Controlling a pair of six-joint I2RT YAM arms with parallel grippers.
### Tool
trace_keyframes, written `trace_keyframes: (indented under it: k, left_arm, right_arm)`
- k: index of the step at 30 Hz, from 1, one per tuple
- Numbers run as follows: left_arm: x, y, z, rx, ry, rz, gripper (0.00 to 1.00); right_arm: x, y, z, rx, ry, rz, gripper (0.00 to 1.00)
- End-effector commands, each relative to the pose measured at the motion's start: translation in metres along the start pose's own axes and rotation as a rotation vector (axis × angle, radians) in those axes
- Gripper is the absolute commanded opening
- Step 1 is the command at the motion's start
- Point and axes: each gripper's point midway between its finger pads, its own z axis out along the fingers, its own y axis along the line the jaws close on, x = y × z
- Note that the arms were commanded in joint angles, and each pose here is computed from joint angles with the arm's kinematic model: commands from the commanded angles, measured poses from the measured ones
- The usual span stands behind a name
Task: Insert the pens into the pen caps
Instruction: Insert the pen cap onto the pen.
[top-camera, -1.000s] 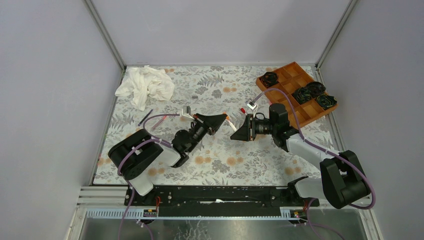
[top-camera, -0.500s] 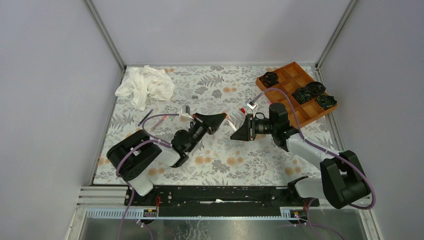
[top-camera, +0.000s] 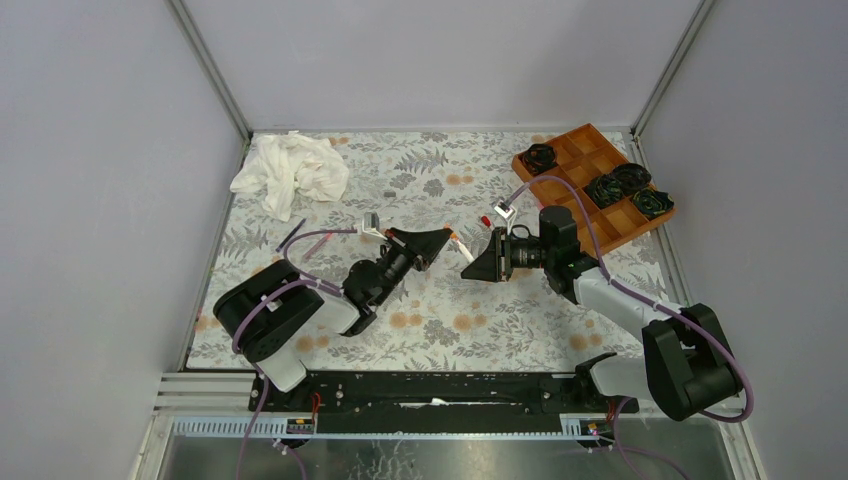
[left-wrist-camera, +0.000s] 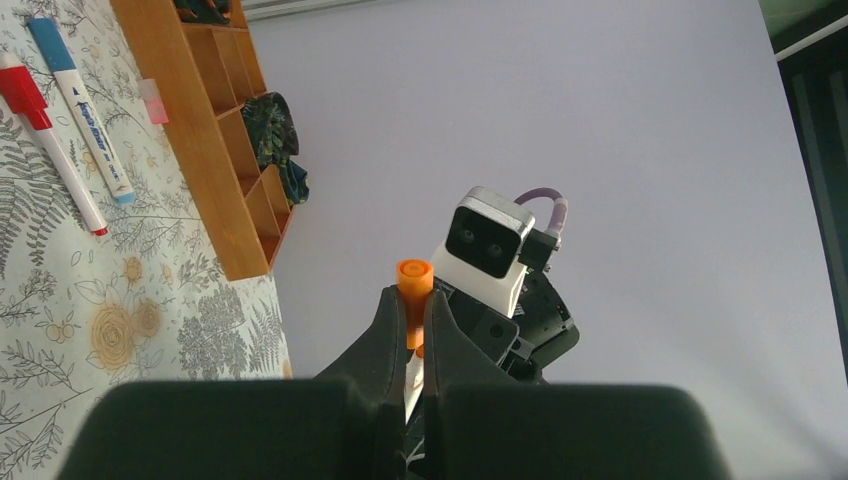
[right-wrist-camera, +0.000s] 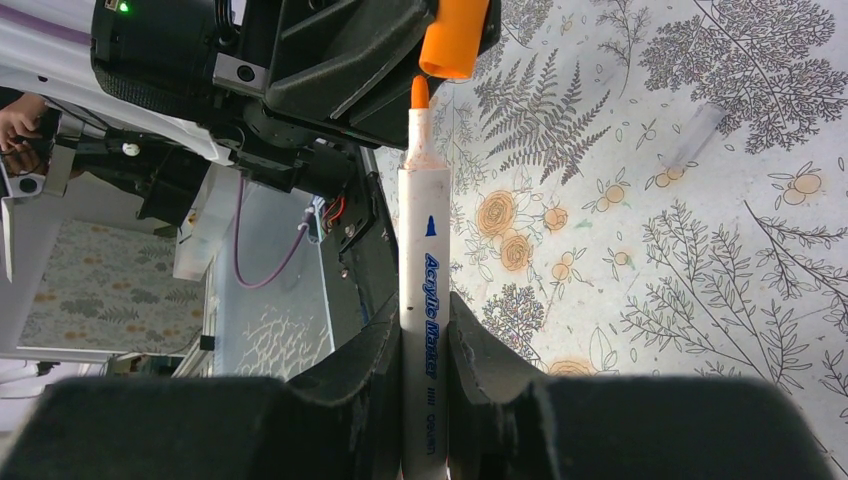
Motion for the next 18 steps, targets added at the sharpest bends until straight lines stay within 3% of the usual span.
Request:
trace_keyframes:
  k: [1, 18]
  left_arm:
    - [0.0004, -0.0072, 0.0004, 0.022, -0.005, 0.025, 0.00]
    - [0.0043, -0.0123, 0.0013, 0.033, 0.015, 0.020, 0.00]
  right_arm:
    - [-0.0171, 0.0108, 0.0016, -0.017, -0.021, -0.065, 0.00]
    - [-0.0165, 0.0016, 0.0034, 0.017, -0.011, -0.049, 0.00]
